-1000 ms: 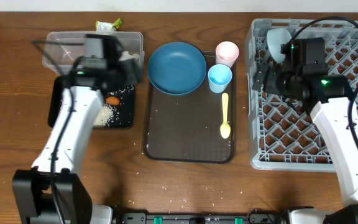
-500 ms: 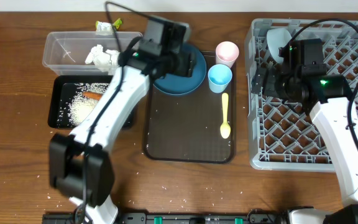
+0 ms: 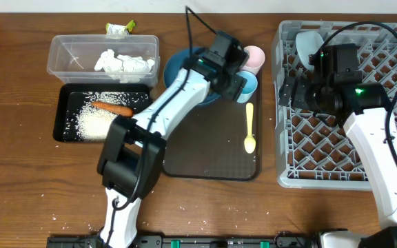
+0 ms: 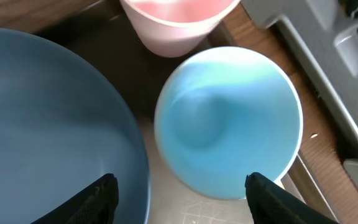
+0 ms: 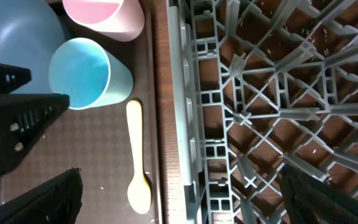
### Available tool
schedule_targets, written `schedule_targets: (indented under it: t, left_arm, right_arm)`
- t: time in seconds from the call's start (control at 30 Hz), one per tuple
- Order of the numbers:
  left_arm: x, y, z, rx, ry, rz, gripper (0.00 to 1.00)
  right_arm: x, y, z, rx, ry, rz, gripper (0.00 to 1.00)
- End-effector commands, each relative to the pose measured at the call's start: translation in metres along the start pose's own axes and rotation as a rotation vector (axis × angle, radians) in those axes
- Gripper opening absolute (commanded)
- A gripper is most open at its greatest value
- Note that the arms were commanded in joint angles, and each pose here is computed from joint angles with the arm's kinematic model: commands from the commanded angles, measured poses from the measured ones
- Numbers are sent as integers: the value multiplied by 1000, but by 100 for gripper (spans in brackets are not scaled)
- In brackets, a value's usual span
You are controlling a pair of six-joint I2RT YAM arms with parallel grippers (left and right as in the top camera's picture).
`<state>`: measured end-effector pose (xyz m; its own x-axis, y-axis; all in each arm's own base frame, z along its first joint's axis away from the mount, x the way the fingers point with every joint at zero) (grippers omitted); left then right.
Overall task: Sort waste into correct bins and load items into the dishwasher rack
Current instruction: 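Grasp the light-blue cup with the left gripper and lift it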
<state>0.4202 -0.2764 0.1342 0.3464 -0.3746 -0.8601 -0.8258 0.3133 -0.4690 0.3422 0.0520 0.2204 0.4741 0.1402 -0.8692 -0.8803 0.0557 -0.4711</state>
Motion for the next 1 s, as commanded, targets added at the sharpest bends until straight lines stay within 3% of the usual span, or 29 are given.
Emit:
schedule_targets:
  t: [0.0, 0.23, 0.63, 0.97]
  left_arm:
    - [-7, -12, 6, 26, -47, -41, 67]
    - [2, -8, 2, 13, -44, -24, 62]
    - [18, -9, -1, -158, -32, -43, 47]
    - [18, -9, -1, -225, -31, -45, 23]
  right_arm:
    - [-4, 0, 3, -23, -2, -8, 99]
    - [-4, 0, 3, -23, -2, -9, 99]
    - [-4, 5, -2, -28, 31, 13, 99]
    - [-4, 5, -2, -29, 32, 12, 99]
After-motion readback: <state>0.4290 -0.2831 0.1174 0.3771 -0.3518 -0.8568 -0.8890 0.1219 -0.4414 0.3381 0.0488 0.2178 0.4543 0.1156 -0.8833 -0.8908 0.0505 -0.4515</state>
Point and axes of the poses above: each gripper's point midway between its finger pads, its own x axis out along the fingers, its own z axis along the line the jaws close on, y = z × x, the point moved 5 cm from there along -x, back along the fingers, and after that the axes turned 9 degrees about -x, right-handed, at the moved point
